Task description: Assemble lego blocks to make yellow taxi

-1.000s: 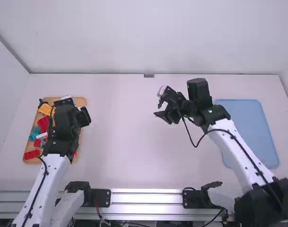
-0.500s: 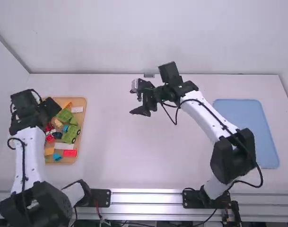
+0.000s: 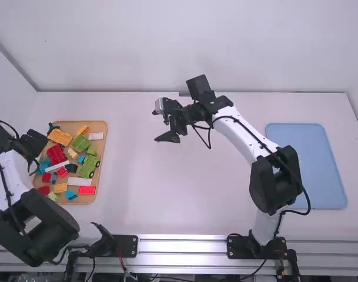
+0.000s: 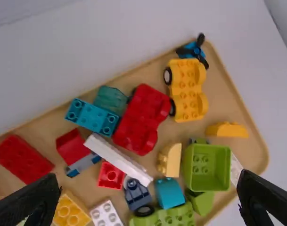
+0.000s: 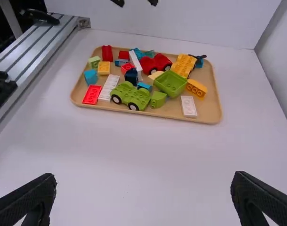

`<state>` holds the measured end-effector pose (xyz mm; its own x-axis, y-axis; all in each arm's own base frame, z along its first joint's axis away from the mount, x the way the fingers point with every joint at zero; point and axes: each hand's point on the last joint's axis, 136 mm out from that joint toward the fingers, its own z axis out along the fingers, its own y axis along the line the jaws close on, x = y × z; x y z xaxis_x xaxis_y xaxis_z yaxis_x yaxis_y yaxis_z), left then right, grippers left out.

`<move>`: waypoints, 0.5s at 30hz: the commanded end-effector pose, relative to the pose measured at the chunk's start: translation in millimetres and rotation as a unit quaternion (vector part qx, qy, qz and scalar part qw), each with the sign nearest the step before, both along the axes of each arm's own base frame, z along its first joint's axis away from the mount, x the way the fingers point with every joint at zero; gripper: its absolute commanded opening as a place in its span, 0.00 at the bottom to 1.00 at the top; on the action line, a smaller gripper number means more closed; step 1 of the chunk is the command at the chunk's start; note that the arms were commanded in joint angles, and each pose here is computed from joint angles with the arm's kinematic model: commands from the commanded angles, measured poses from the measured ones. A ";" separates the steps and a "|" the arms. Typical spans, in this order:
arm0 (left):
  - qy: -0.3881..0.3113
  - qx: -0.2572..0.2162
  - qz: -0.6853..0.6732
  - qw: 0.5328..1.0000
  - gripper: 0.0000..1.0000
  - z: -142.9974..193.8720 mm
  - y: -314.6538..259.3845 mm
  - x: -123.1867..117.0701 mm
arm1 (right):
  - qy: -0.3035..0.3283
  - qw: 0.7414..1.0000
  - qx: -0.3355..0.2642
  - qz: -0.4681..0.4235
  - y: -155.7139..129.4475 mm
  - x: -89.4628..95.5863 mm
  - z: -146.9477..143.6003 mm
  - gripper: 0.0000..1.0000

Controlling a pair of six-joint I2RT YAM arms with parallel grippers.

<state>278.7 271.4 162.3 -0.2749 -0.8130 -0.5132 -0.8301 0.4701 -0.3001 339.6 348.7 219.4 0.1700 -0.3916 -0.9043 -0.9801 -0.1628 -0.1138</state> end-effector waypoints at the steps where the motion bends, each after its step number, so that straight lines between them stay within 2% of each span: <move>1: -0.012 0.000 -0.039 0.999 0.99 14.1 -4.3 30.0 | -0.015 1.000 0.007 0.002 2.4 4.9 7.8 0.98; 2: -0.011 0.000 -0.040 0.999 0.99 14.4 -4.5 31.3 | -0.015 1.000 0.007 0.002 2.4 4.8 7.9 0.99; 6: 0.033 -0.004 -0.061 0.998 0.99 16.4 -6.7 61.5 | -0.016 1.000 0.007 0.002 2.3 5.0 8.0 0.98; 9: 0.067 -0.008 -0.081 0.994 0.99 15.7 -10.4 91.1 | -0.015 1.000 0.007 0.001 1.5 5.8 8.0 0.98; 15: 0.114 -0.036 -0.103 0.988 0.99 0.3 -11.5 124.1 | -0.020 1.000 -0.003 -0.008 0.4 9.2 4.5 0.98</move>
